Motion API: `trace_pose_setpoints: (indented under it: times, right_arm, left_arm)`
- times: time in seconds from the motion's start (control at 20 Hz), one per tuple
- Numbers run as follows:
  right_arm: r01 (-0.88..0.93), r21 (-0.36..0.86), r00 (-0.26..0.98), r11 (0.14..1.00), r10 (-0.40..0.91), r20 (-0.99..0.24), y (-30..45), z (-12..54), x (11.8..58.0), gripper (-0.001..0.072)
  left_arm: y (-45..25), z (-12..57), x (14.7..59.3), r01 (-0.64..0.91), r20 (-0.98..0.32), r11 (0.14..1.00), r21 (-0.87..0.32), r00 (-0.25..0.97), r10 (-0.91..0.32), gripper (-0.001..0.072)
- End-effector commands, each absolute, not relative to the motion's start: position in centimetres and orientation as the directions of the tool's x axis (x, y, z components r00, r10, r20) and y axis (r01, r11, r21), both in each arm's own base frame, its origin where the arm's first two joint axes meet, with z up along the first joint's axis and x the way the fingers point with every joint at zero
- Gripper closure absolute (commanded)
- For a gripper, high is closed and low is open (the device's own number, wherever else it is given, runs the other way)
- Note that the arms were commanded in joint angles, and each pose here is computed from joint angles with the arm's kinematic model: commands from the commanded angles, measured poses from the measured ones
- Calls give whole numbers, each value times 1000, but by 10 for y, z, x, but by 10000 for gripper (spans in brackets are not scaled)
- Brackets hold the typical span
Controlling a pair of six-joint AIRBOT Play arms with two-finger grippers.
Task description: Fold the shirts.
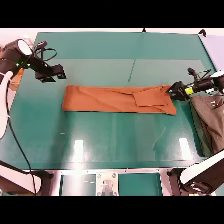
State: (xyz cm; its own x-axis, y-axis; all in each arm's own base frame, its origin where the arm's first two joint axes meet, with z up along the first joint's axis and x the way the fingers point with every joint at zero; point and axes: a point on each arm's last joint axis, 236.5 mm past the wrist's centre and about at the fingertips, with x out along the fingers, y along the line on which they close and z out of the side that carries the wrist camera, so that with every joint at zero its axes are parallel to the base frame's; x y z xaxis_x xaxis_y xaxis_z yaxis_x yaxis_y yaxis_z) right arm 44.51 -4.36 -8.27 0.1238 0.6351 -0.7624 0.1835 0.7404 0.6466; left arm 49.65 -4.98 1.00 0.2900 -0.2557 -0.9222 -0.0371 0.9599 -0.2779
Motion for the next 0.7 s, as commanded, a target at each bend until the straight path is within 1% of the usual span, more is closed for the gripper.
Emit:
trace_pose_setpoints:
  times: [0.0, 0.05, 0.1, 0.2, 0.25, 0.3, 0.35, 0.4, 0.5, 0.65]
  right_arm:
    - [120, 691, 89, 713, 685, -723, -14, -96, 450, 52]
    - [113, 687, 89, 718, 681, -726, -9, -98, 452, 55]
    - [108, 683, 95, 722, 676, -730, -7, -99, 455, 99]
    - [105, 683, 101, 723, 675, -731, -8, -96, 457, 676]
    - [114, 684, 102, 721, 676, -729, -11, -93, 457, 693]
    - [111, 689, 94, 716, 682, -725, -12, -88, 456, 694]
    - [112, 694, 82, 711, 689, -720, -12, -81, 455, 694]
    - [106, 697, 76, 710, 693, -717, -12, -73, 454, 694]
    - [72, 696, 83, 714, 691, -718, -12, -48, 456, 695]
    - [1, 687, 103, 726, 684, -722, -4, 5, 452, 694]
  left_arm:
    - [-58, 11, 489, -40, -920, 948, -317, 258, -296, 42]
    - [-63, 13, 489, -40, -913, 940, -338, 258, -317, 42]
    - [-68, 15, 489, -40, -905, 932, -361, 259, -339, 43]
    - [-76, 19, 490, -39, -889, 916, -398, 263, -375, 45]
    - [-80, 20, 493, -36, -882, 912, -409, 274, -384, 126]
    - [-84, 22, 496, -27, -876, 911, -411, 287, -387, 408]
    - [-94, 25, 499, 11, -864, 907, -421, 299, -404, 671]
    - [-107, 28, 502, 42, -850, 900, -434, 312, -424, 686]
    - [-149, 29, 504, 108, -829, 887, -448, 320, -458, 687]
    - [-241, 11, 496, 264, -806, 859, -438, 308, -506, 686]
